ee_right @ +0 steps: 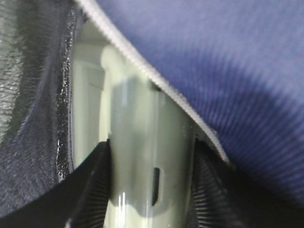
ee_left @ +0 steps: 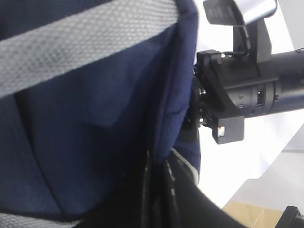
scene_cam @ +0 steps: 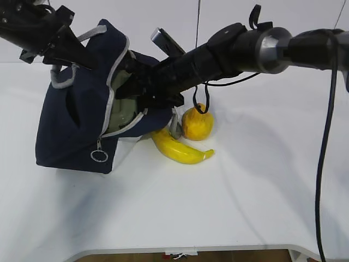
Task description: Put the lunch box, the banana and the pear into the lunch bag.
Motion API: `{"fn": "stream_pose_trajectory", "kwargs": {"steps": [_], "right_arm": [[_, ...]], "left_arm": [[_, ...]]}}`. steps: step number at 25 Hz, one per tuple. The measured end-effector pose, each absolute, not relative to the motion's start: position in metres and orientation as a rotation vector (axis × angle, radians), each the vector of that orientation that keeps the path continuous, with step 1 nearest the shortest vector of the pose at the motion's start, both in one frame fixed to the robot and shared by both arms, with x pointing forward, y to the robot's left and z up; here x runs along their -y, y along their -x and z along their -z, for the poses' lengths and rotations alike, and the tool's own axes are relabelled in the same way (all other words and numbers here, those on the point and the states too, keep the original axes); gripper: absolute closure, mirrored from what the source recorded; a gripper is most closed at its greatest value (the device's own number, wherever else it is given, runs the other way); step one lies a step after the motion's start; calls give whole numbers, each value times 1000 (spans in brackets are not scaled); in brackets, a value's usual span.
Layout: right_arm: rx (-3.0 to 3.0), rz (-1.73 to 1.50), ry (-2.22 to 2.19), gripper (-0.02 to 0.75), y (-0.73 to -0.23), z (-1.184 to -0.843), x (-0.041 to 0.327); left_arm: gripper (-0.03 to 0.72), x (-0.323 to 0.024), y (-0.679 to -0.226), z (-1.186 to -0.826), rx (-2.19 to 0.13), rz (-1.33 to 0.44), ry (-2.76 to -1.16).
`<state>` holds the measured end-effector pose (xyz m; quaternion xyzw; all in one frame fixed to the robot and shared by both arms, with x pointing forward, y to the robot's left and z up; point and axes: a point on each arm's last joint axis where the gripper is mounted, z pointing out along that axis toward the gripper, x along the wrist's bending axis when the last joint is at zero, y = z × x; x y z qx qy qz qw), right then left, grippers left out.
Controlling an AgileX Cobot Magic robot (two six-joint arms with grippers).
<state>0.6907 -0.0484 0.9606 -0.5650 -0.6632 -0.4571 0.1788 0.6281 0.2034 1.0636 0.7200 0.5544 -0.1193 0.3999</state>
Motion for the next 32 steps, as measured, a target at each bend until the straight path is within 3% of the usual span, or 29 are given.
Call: {"fn": "stream_pose_trajectory", "kwargs": {"steps": [32], "right_arm": [[2033,1243,1555,353,-690,-956,50]], "left_arm": [[687,-203,-629,-1056,-1412,328,-1844]]}}
